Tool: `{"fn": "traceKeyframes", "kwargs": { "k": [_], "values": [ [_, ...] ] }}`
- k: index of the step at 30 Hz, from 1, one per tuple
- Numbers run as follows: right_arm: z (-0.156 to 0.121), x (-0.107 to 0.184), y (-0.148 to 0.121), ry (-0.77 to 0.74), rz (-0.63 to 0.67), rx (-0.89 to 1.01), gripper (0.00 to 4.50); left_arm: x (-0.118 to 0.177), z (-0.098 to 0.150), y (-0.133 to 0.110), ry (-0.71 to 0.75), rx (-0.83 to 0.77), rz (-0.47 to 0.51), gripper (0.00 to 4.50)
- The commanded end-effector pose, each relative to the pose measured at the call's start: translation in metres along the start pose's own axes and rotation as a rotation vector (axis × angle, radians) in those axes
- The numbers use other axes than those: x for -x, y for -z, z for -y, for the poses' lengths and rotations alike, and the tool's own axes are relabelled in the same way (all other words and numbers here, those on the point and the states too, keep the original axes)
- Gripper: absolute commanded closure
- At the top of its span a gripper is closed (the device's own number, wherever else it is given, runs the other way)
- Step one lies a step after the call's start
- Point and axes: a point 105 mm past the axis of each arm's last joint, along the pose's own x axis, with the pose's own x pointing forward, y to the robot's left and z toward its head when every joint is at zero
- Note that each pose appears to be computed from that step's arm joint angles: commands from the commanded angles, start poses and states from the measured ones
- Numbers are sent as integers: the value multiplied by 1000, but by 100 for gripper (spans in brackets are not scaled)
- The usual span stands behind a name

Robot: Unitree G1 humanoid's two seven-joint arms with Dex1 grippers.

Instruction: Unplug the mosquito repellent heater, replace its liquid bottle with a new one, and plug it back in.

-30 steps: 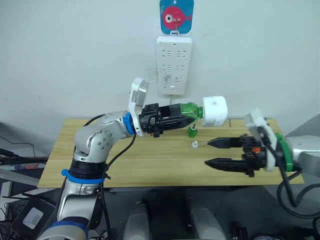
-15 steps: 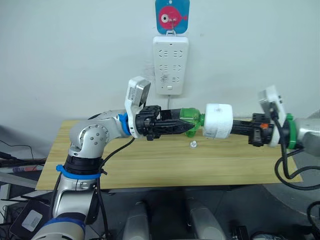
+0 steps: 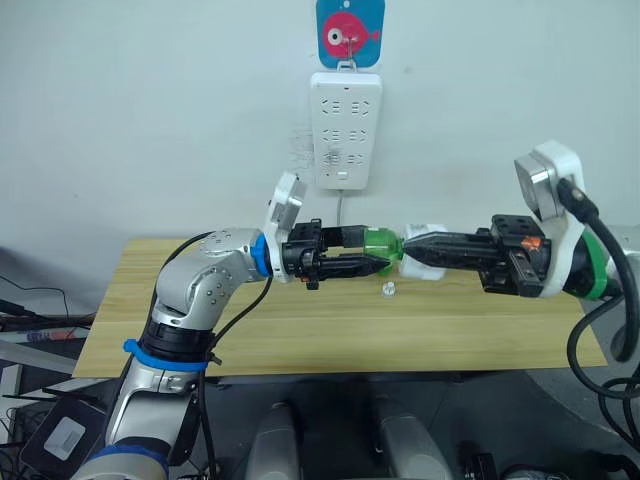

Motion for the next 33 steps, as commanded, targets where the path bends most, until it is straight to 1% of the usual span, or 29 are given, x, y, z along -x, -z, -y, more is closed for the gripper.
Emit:
{"fn": "traceKeyframes", "kwargs": {
  "k": [1, 4, 8, 11, 13, 17, 20, 23, 25, 29, 33],
  "values": [
    [9, 0, -10, 48, 21, 23, 450, -3, 9, -8, 55, -115, 0, 227],
    [32, 1, -9, 143, 23, 31, 450, -3, 15, -9, 83, -100, 3, 227],
    [59, 9, -10, 254, 47, 26, 450, -2, 19, -16, 96, -34, 34, 227],
    [70, 13, 2, 304, 22, -7, 450, -2, 20, -21, 107, -2, 53, 227],
    [65, 12, 15, 276, -29, -32, 450, -3, 18, -25, 95, 10, 70, 227],
    [32, 9, 36, 118, -151, -61, 450, -2, 10, -26, 47, -18, 70, 227],
    [8, 10, 40, 14, -202, -64, 450, -2, 0, -25, -8, -66, 67, 227],
    [-9, 9, 37, -56, -214, -59, 450, -2, -8, -25, -50, -117, 71, 227],
    [-13, 7, 31, -72, -187, -46, 450, -3, -10, -24, -59, -130, 73, 227],
    [-11, 2, 19, -64, -126, -43, 450, -3, -9, -17, -47, -169, 42, 227],
    [1, 0, 11, -2, -80, -33, 450, -4, -8, -18, -44, -167, 57, 227]
  ]
}}
